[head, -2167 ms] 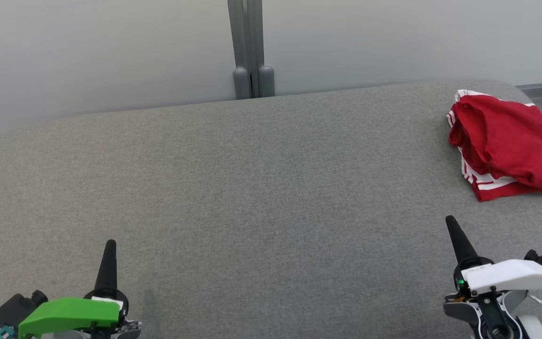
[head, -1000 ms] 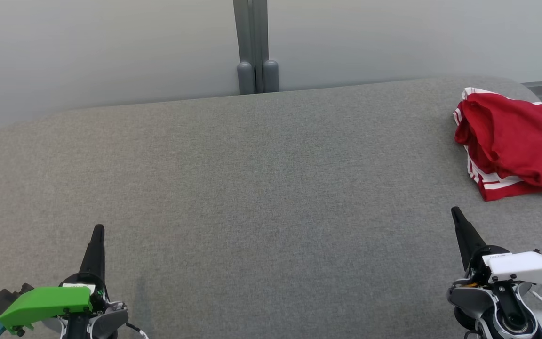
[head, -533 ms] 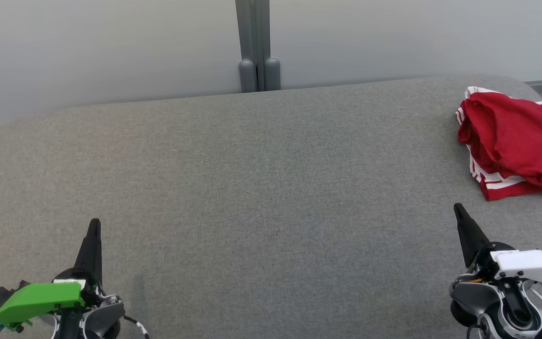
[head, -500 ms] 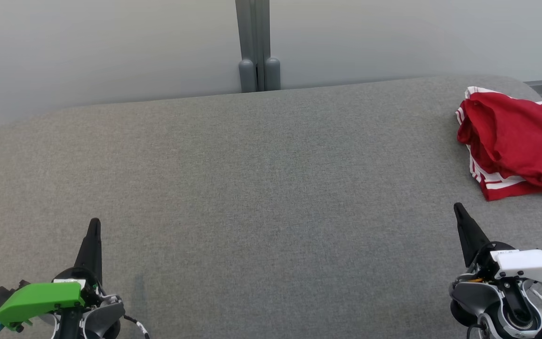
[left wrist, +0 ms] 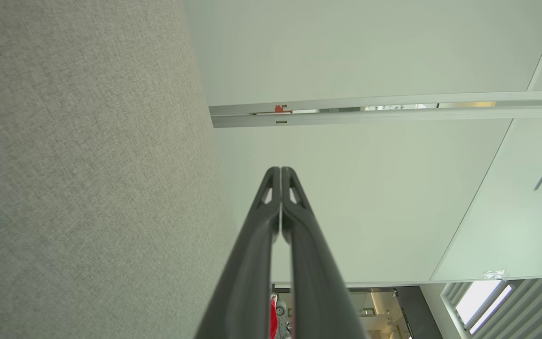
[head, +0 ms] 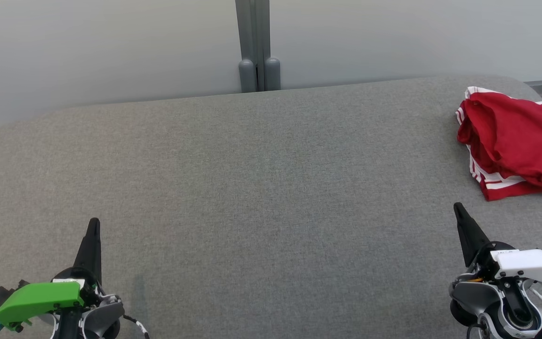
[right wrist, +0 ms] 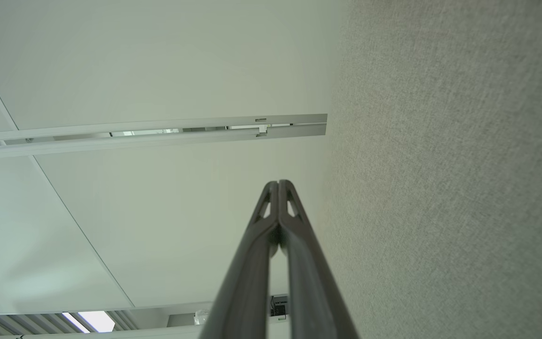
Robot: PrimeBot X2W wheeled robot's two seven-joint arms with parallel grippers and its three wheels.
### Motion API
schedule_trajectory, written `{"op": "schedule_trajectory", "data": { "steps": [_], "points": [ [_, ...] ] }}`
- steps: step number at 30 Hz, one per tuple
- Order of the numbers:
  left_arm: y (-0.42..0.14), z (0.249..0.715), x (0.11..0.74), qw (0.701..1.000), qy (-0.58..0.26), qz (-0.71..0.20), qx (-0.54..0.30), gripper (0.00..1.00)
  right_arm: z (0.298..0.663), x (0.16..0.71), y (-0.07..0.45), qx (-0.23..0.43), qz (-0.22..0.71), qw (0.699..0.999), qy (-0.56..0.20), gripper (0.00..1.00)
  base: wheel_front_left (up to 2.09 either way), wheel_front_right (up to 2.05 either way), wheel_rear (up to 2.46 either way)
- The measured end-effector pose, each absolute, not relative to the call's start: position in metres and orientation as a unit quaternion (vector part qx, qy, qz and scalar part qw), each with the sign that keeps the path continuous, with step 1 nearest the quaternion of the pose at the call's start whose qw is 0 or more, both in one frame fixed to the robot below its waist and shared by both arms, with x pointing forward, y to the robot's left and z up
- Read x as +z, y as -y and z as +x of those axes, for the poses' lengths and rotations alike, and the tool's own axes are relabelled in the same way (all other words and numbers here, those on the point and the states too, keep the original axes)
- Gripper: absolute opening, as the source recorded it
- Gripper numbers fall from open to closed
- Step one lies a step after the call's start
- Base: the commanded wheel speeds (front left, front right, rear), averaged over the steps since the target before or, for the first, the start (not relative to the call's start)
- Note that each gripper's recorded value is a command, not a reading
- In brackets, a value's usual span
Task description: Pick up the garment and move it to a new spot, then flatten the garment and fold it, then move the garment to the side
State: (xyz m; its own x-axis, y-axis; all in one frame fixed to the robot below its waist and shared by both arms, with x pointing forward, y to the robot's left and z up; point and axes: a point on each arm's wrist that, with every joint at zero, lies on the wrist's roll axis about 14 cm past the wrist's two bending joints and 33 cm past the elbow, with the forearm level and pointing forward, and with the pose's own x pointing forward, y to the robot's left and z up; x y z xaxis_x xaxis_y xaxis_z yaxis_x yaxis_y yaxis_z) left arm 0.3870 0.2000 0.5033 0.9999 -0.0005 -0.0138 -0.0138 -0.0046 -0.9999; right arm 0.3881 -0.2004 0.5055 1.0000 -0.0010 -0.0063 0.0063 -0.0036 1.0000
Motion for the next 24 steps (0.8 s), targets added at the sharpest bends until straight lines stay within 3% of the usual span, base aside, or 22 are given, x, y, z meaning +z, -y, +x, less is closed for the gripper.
{"op": "schedule_trajectory", "data": {
  "steps": [24],
  "points": [
    [-0.2007,0.3869,0.5033,0.706,-0.004,-0.709,0.005,0.0,0.3881,0.5056,0.2006,-0.003,0.709,0.705,-0.001,0.0,0.0,0.0,0.0]
  ]
}}
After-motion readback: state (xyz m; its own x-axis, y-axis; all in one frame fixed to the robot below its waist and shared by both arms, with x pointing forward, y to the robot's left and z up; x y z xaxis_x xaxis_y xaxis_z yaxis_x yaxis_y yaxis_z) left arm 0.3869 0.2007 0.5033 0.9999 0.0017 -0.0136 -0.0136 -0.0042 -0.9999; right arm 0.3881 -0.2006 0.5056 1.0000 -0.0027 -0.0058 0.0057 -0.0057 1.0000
